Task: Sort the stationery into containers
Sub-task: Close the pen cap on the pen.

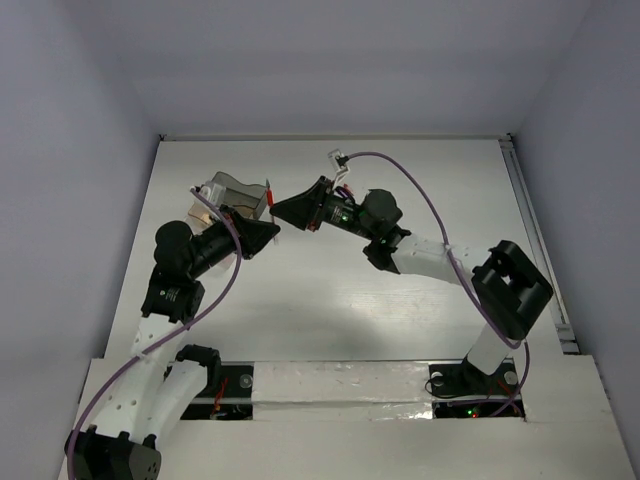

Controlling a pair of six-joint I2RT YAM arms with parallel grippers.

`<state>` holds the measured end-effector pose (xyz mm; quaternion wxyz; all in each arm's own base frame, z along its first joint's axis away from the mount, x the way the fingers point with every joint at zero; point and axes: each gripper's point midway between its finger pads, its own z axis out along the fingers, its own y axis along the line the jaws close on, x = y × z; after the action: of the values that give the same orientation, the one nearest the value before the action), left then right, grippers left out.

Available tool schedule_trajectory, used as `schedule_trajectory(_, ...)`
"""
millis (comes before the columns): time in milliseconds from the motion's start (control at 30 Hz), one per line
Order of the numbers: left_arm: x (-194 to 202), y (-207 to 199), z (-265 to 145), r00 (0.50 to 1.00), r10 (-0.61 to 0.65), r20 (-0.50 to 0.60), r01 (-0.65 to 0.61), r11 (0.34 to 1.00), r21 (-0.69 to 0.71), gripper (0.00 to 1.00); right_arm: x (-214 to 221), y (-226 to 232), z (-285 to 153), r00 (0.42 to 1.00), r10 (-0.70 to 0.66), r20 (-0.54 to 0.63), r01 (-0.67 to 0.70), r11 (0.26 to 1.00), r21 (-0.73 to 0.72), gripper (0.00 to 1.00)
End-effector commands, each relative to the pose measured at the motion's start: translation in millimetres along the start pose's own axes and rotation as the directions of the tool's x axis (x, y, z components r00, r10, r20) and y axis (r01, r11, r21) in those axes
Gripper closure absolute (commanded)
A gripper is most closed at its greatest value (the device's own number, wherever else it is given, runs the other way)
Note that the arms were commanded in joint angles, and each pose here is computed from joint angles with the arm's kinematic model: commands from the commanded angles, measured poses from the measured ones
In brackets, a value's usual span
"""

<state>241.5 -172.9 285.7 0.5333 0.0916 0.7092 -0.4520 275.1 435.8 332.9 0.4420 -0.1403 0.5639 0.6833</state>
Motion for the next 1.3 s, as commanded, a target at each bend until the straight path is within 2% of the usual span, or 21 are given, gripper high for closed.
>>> schedule_trajectory(0, -16.3, -8.3, -3.5, 0.996, 0.074, 0.051, -0.075, 0.997, 0.010, 1.00, -30.1, 16.8, -3.4, 0.997, -0.083, 0.003, 0.083, 0.996, -0.019, 0.63)
schedule_trajectory(33, -16.9, -8.7, -3.9, 0.996, 0.076, 0.051, -0.076, 0.997, 0.009, 1.00, -29.2, 14.1, -8.5, 0.997, -0.079, -0.021, 0.079, 0.997, -0.008, 0.55)
schedule_trajectory(133, -17.4, -7.1, -4.9, 0.995, 0.087, 0.051, -0.086, 0.996, -0.004, 1.00, -45.6, -4.4, -23.6, 0.995, -0.096, -0.039, 0.098, 0.994, 0.039, 0.48)
schedule_trajectory(267, -17.8, -4.7, -6.2, 0.993, 0.104, 0.049, -0.103, 0.994, -0.022, 1.00, -68.2, -61.3, -53.0, 0.990, -0.127, -0.058, 0.137, 0.968, 0.210, 0.49)
schedule_trajectory(300, -17.9, -5.0, -6.7, 0.993, 0.110, 0.050, -0.109, 0.994, -0.022, 1.00, -87.0, -86.2, -60.2, 0.977, -0.202, -0.063, 0.211, 0.935, 0.285, 0.51)
schedule_trajectory(333, -18.9, -5.5, -7.1, 0.992, 0.115, 0.051, -0.114, 0.993, -0.023, 1.00, -76.6, -120.8, -75.1, 0.981, -0.135, -0.136, 0.180, 0.894, 0.411, 0.58)
schedule_trajectory(367, -18.9, -5.8, -8.1, 0.992, 0.119, 0.051, -0.118, 0.993, -0.025, 1.00, -70.2, -161.7, -86.2, 0.965, -0.154, -0.212, 0.242, 0.831, 0.501, 0.60)
schedule_trajectory(400, -18.8, -5.2, -8.4, 0.991, 0.122, 0.051, -0.121, 0.992, -0.028, 1.00, -93.0, -170.8, -79.7, 0.952, -0.201, -0.232, 0.298, 0.789, 0.538, 0.61)
schedule_trajectory(433, -18.8, -4.6, -8.6, 0.991, 0.126, 0.051, -0.125, 0.992, -0.032, 1.00, -78.6, -196.8, -98.3, 0.937, -0.136, -0.320, 0.317, 0.712, 0.627, 0.63)
schedule_trajectory(467, -18.3, -4.2, -9.0, 0.991, 0.126, 0.049, -0.124, 0.992, -0.034, 1.00, -86.8, -221.8, -112.9, 0.903, -0.178, -0.391, 0.415, 0.597, 0.686, 0.64)
schedule_trajectory(500, -17.3, -6.3, -8.5, 0.991, 0.127, 0.046, -0.126, 0.992, -0.027, 1.00, -77.4, -248.3, -121.8, 0.884, -0.147, -0.444, 0.448, 0.541, 0.712, 0.65)
schedule_trajectory(533, -17.4, -6.1, -8.2, 0.991, 0.127, 0.046, -0.126, 0.992, -0.027, 1.00, -94.8, -251.5, -115.1, 0.869, -0.179, -0.461, 0.484, 0.504, 0.715, 0.65)
schedule_trajectory(600, -18.0, -6.6, -8.2, 0.991, 0.127, 0.047, -0.126, 0.992, -0.027, 1.00, -98.4, -274.8, -135.8, 0.818, -0.148, -0.555, 0.566, 0.371, 0.736, 0.66)
schedule_trajectory(633, -17.5, -6.0, -8.0, 0.991, 0.127, 0.045, -0.125, 0.992, -0.028, 1.00, -89.2, -293.3, -142.3, 0.797, -0.115, -0.593, 0.592, 0.341, 0.730, 0.66)
schedule_trajectory(700, -16.9, -5.6, -7.5, 0.991, 0.125, 0.042, -0.124, 0.992, -0.028, 1.00, -102.9, -302.0, -142.3, 0.757, -0.113, -0.644, 0.646, 0.279, 0.711, 0.63)
schedule_trajectory(733, -15.4, -7.9, -7.2, 0.991, 0.125, 0.038, -0.124, 0.992, -0.019, 1.00, -85.1, -320.1, -153.5, 0.737, -0.039, -0.674, 0.659, 0.263, 0.705, 0.61)
schedule_trajectory(767, -15.4, -8.0, -7.2, 0.991, 0.125, 0.038, -0.124, 0.992, -0.019, 1.00, -98.2, -321.6, -145.9, 0.720, -0.070, -0.690, 0.683, 0.245, 0.688, 0.60)
schedule_trajectory(867, -14.6, -7.8, -6.8, 0.992, 0.121, 0.034, -0.121, 0.993, -0.018, 1.00, -82.2, -350.5, -158.0, 0.679, -0.001, -0.735, 0.715, 0.231, 0.660, 0.55)
schedule_trajectory(933, -14.3, -7.1, -6.5, 0.992, 0.120, 0.033, -0.119, 0.993, -0.020, 1.00, -86.4, -357.6, -152.3, 0.666, -0.006, -0.746, 0.728, 0.226, 0.647, 0.54)
schedule_trajectory(1167, -12.9, -9.1, -5.8, 0.992, 0.122, 0.028, -0.122, 0.992, -0.012, 1.00, -62.8, -389.7, -143.1, 0.618, 0.006, -0.786, 0.750, 0.294, 0.593, 0.52)
schedule_trajectory(1267, -12.9, -8.4, -5.8, 0.992, 0.123, 0.028, -0.122, 0.992, -0.016, 1.00, -56.9, -398.1, -143.6, 0.605, 0.015, -0.796, 0.757, 0.300, 0.581, 0.52)
